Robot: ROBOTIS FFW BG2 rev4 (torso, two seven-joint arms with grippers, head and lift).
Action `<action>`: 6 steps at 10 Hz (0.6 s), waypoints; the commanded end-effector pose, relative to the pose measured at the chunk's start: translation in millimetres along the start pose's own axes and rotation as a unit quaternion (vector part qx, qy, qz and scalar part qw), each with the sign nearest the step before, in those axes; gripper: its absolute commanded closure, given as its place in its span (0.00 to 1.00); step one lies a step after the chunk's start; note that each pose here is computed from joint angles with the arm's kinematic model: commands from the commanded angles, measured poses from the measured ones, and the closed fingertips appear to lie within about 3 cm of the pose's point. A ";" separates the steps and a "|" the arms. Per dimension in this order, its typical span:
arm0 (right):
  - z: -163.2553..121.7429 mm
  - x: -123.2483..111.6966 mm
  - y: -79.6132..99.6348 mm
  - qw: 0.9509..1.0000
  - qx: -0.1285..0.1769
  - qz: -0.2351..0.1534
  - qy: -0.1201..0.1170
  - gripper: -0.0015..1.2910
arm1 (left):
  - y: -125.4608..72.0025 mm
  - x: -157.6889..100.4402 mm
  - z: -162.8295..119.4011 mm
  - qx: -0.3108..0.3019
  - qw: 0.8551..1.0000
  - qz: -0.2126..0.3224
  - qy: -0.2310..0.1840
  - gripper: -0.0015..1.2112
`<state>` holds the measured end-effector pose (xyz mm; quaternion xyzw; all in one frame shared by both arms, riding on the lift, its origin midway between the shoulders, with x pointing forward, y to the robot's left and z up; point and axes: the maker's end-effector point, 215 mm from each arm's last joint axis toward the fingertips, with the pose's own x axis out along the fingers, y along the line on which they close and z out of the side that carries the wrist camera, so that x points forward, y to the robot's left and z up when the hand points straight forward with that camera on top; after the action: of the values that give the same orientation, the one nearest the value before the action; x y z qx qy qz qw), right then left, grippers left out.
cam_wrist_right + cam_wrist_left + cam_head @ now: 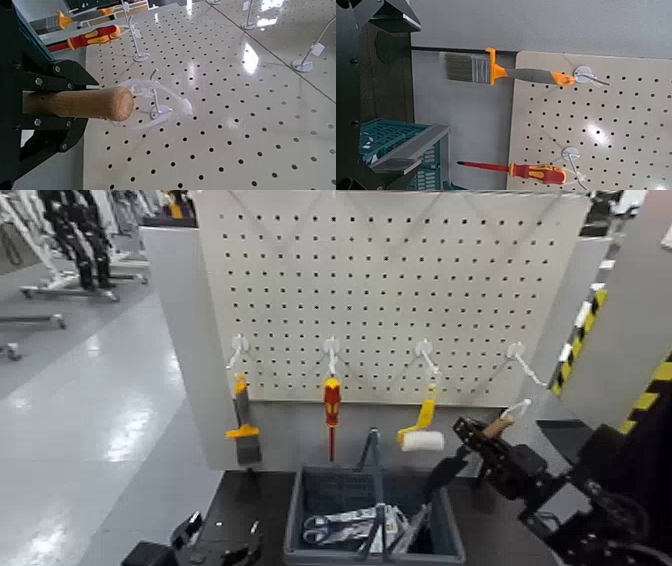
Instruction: Put the tool with the wooden handle into the crate.
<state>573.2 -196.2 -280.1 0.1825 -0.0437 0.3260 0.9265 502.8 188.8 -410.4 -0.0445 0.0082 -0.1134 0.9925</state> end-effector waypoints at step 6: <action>-89.8 38.9 30.3 0.995 0.078 0.019 0.056 0.84 | -1.6 2.0 -0.4 0.000 1.000 -0.004 0.001 0.09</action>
<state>582.2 -122.5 -342.3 0.2330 0.0223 0.3527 0.9060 504.4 186.7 -410.7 -0.0443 0.0088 -0.1176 0.9920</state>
